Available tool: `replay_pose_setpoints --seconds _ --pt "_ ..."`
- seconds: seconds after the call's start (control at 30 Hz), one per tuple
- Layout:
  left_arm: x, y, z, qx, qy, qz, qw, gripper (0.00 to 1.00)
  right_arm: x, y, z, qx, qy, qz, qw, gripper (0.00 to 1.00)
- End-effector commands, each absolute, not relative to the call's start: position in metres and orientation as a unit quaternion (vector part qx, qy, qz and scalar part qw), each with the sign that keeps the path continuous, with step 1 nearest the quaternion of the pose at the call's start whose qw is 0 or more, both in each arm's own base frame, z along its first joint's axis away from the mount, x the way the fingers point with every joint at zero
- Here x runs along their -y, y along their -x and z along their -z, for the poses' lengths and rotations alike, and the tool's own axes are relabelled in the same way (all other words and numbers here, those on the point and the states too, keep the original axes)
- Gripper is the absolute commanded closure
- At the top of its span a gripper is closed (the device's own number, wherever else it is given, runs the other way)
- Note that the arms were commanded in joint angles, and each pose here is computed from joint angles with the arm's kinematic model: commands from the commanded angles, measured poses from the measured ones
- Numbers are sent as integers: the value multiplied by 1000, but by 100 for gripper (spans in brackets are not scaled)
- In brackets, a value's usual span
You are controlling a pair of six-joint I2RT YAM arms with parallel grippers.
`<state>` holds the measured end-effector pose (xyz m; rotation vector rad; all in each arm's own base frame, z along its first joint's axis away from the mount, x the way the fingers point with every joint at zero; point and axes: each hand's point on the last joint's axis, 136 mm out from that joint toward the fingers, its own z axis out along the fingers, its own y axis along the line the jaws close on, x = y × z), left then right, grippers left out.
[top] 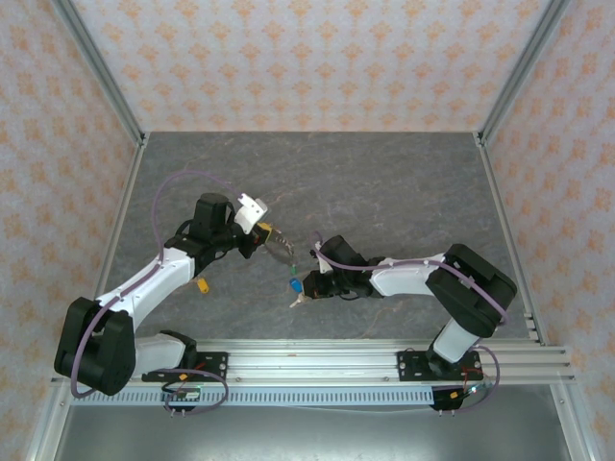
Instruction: Put the keys on the keyring
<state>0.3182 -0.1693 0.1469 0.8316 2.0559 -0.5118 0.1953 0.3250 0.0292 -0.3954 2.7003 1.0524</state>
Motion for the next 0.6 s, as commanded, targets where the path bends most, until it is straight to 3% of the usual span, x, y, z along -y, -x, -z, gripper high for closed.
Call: replay_pose_setpoints --seconds 0.0,0.57 --pt "172 -322 -160 -809 -339 212 431 100 -326 -197 -34 -914 137 -362 120 93" --pt "173 -322 -159 -810 -341 214 427 100 -328 -195 -29 -916 136 -362 106 89"
